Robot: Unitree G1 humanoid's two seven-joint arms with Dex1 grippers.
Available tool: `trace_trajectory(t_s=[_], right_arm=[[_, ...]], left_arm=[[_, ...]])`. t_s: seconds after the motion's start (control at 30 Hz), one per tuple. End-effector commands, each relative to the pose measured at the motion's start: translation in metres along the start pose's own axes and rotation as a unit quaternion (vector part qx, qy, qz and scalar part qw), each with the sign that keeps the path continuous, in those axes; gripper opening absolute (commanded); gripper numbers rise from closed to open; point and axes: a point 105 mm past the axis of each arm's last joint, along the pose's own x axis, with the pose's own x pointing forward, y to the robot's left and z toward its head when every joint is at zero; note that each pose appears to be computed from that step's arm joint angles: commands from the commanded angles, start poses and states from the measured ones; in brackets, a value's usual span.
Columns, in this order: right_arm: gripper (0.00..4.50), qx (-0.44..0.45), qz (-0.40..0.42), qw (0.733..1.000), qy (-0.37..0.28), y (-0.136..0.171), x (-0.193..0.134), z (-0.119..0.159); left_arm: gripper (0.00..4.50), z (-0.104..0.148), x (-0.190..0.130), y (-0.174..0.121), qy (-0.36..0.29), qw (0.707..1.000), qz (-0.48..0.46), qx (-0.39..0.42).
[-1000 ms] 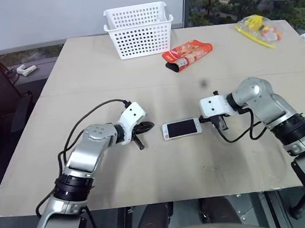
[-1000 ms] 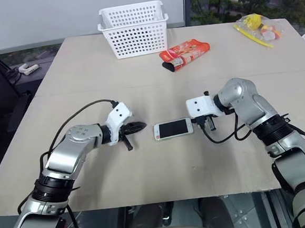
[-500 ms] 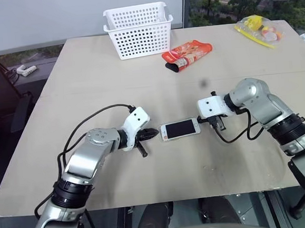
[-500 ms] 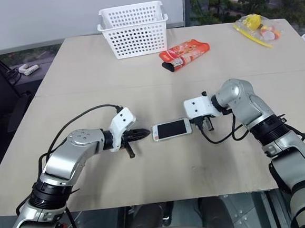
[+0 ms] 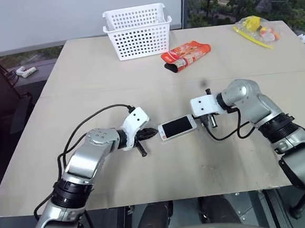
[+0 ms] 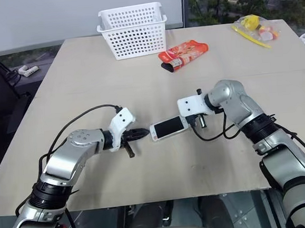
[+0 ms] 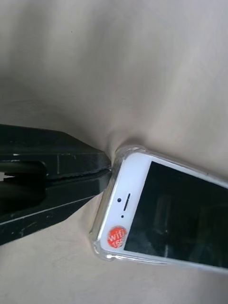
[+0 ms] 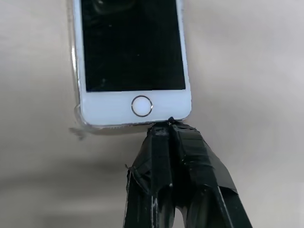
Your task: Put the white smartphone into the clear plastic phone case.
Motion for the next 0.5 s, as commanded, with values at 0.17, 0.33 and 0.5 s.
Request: trace_trajectory(t_s=[0.17, 0.33, 0.5], right_arm=[[0.02, -0.062, -0.023, 0.996, -0.059, -0.005, 0.015, 0.039], [0.02, -0.039, -0.099, 0.993, -0.055, -0.027, -0.011, 0.025], [0.02, 0.051, -0.175, 0.976, -0.12, -0.034, -0.046, 0.014]], left_arm=[[0.0, -0.002, 0.007, -0.002, -0.002, 1.0, -0.002, 0.002], [0.0, 0.003, 0.0, 0.003, -0.017, 1.0, 0.006, 0.013], [0.0, 0.026, -0.014, 0.009, -0.076, 0.997, 0.018, 0.026]])
